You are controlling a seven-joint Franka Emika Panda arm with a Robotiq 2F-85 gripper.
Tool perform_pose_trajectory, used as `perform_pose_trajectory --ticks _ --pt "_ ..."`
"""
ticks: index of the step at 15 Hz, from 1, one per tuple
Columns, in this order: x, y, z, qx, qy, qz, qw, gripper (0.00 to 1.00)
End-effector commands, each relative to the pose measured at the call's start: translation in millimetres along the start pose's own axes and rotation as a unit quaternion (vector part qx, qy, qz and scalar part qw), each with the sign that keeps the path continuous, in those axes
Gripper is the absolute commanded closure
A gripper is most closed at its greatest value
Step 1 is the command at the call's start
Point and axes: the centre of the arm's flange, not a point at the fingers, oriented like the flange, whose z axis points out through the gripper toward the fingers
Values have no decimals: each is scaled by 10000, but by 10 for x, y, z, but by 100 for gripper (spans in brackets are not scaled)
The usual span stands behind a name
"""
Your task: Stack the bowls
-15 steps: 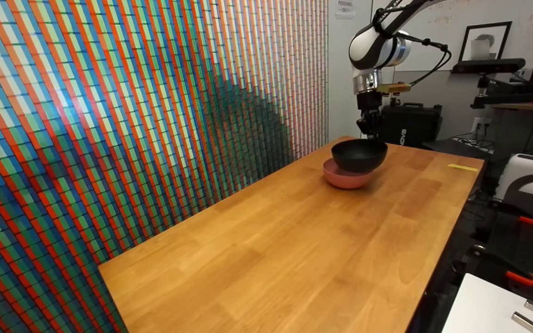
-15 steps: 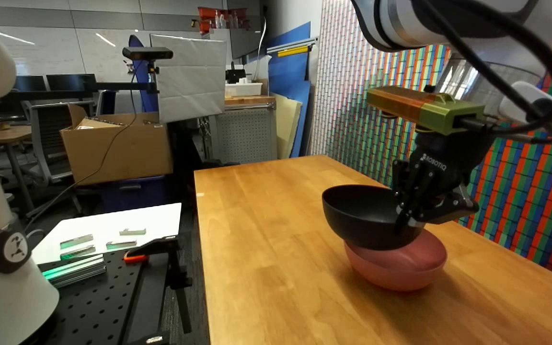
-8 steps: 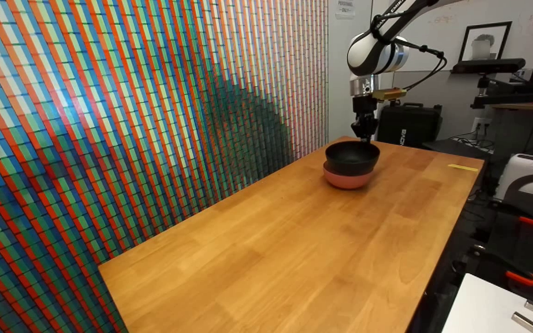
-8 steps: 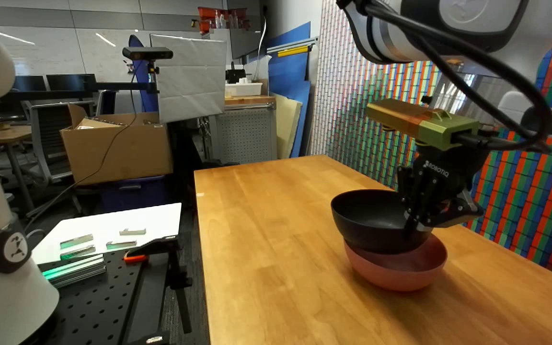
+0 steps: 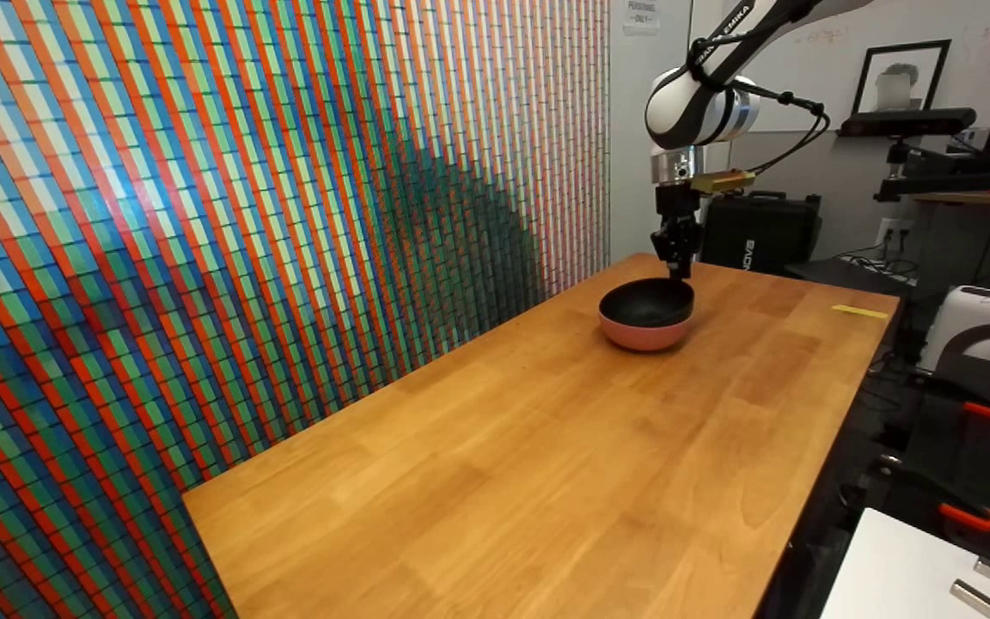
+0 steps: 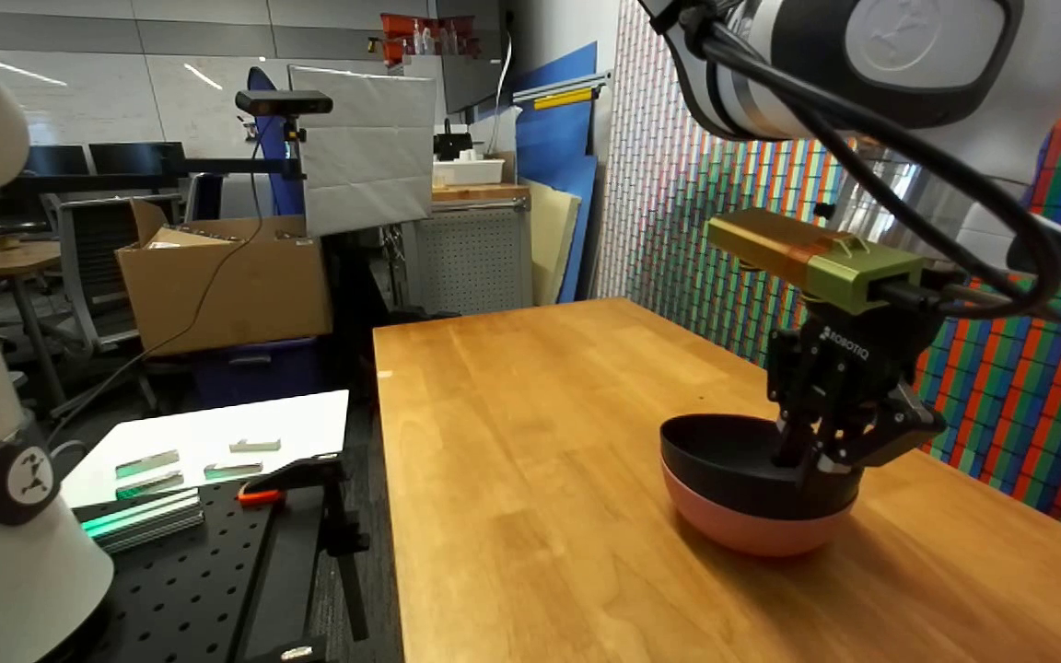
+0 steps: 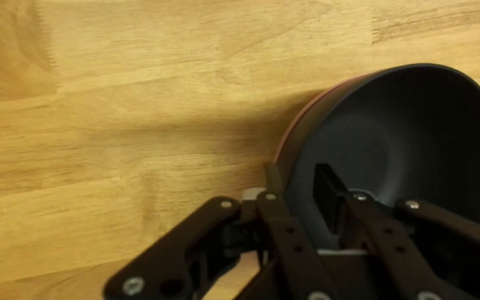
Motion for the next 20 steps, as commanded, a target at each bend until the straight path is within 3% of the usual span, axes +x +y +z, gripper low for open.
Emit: perform_pose_trajectory --ticks 1,6,11,16,20 --pt "34 17 -121 -6 182 97 9998 39" --pt "27 -260 -309 196 283 -162 9993 2" --pt "-17 -979 -634 470 392 -876 9943 0" --pt "-84 -1636 -975 283 313 -1511 9876 0" --pt "-182 -1809 -1253 -53 58 -1735 9848 0"
